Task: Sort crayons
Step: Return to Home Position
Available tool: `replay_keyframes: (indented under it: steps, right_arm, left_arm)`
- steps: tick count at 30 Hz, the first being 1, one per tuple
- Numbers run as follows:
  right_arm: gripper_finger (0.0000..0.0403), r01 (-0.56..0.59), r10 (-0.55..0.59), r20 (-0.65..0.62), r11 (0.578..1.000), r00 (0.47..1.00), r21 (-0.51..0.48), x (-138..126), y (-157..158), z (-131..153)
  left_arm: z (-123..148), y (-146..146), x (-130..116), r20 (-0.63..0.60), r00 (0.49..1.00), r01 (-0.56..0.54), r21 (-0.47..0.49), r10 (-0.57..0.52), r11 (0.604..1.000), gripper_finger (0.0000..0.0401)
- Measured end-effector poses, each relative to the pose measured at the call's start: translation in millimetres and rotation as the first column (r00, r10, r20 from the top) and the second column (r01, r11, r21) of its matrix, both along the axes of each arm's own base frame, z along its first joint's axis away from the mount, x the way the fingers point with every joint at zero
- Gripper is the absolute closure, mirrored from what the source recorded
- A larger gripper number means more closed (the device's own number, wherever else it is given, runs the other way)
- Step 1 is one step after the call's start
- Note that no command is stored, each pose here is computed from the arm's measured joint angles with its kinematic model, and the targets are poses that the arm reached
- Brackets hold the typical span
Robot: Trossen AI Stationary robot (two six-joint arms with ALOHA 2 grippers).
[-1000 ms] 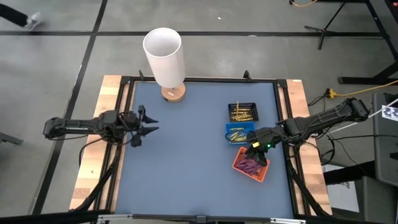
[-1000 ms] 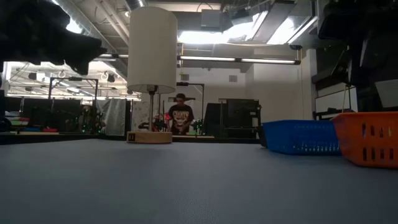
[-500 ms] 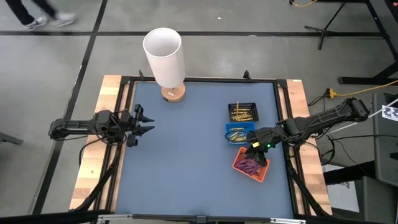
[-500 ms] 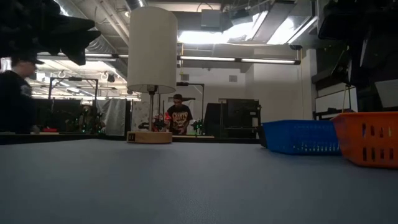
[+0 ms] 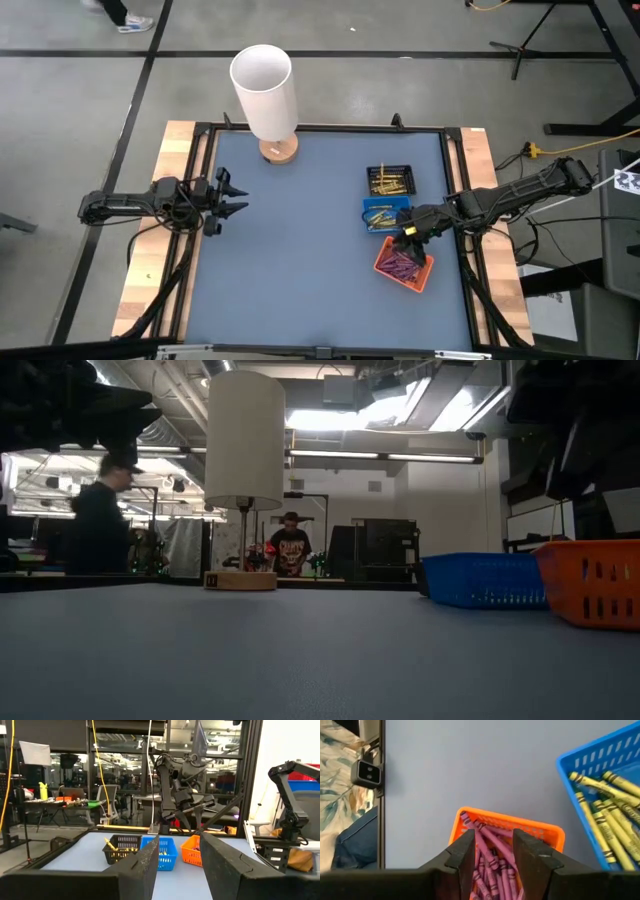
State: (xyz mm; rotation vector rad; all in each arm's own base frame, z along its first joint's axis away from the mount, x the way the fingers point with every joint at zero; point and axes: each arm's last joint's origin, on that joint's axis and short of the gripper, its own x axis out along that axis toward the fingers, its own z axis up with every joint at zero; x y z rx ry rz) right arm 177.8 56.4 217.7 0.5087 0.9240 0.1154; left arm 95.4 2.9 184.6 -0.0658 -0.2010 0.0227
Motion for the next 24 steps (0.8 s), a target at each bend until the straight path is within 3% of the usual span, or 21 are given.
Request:
replay_keyframes:
  steps: [5, 13, 24]
  right_arm:
    - [0.0274, 0.021, -0.021, 0.037, 1.0, 0.999, -0.019, 2, 0, 2]
    - [0.0281, 0.018, -0.004, 0.214, 0.998, 0.977, -0.061, 12, 1, 13]
    - [0.0397, 0.067, 0.02, 0.363, 0.972, 0.932, -0.225, 23, 0, 19]
  left_arm:
    - [0, 0, 0, 0.0, 1.0, 0.0, 0.0, 0.0, 1.0, 0.0274]
    - [0, 0, 0, -0.003, 1.0, -0.009, -0.001, 0.009, 1.0, 0.0274]
    - [-14, 4, 1, -0.145, 0.981, -0.127, 0.023, 0.129, 0.992, 0.0274]
